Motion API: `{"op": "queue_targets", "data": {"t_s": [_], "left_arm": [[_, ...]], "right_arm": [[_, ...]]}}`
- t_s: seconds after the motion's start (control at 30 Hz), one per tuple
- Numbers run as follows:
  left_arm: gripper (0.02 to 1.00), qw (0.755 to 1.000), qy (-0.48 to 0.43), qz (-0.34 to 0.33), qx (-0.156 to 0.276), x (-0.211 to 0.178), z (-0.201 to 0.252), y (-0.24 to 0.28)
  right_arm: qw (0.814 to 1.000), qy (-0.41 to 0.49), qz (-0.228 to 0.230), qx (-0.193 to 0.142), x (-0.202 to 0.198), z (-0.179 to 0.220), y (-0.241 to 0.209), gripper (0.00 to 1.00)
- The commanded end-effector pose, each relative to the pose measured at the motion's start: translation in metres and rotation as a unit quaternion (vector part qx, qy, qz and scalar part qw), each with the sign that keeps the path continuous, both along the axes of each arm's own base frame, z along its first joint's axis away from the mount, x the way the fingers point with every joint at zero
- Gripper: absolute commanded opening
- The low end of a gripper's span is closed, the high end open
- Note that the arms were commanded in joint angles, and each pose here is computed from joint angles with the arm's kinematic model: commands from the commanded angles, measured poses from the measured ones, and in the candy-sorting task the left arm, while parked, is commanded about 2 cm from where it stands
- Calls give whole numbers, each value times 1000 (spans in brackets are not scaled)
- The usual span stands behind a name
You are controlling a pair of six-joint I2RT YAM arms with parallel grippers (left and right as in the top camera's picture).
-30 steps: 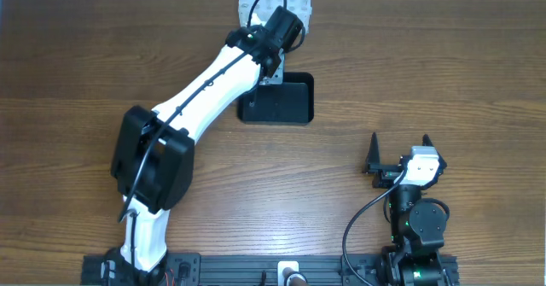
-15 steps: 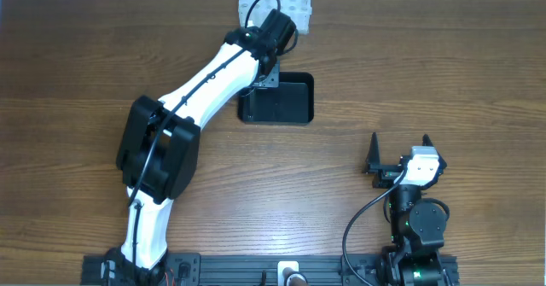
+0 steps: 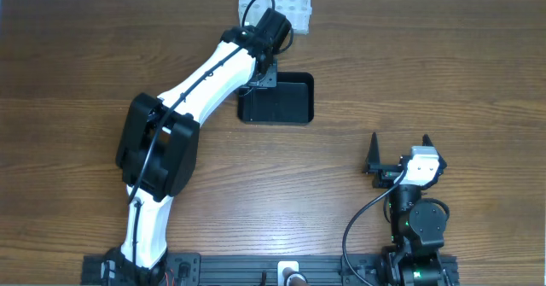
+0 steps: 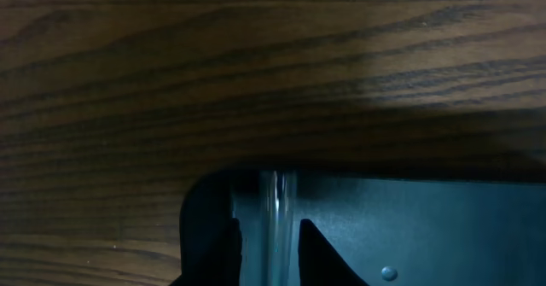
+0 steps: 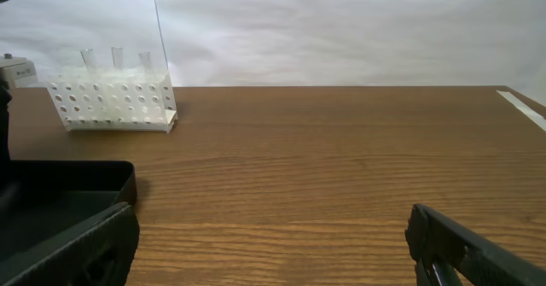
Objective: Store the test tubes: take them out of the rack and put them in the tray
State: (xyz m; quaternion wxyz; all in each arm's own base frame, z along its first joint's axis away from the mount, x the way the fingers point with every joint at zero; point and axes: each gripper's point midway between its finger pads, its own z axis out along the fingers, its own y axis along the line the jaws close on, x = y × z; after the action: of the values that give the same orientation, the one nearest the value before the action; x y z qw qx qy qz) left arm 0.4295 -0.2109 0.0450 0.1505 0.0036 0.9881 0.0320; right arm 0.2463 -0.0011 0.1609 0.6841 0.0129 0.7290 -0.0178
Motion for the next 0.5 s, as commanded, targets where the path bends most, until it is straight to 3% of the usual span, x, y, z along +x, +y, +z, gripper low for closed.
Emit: {"op": "queue_targets", "data": {"t_s": [0.03, 0.13, 0.27, 0.37, 0.5], "left_arm": [[338, 999, -43, 6, -27, 7, 46, -1], [503, 994, -106, 17, -30, 17, 94, 7], [998, 970, -236, 49, -41, 47, 163, 14], [998, 950, -302, 58, -48, 67, 190, 12], [998, 940, -335, 37, -51, 86, 193, 2]], "right_arm": [[1000, -1, 6, 2, 0, -1, 2, 991], [1000, -1, 6, 2, 0, -1, 2, 993], [1000, -1, 6, 2, 0, -1, 2, 993], [1000, -1, 6, 2, 0, -1, 2, 993], [1000, -1, 6, 2, 0, -1, 2, 991]]}}
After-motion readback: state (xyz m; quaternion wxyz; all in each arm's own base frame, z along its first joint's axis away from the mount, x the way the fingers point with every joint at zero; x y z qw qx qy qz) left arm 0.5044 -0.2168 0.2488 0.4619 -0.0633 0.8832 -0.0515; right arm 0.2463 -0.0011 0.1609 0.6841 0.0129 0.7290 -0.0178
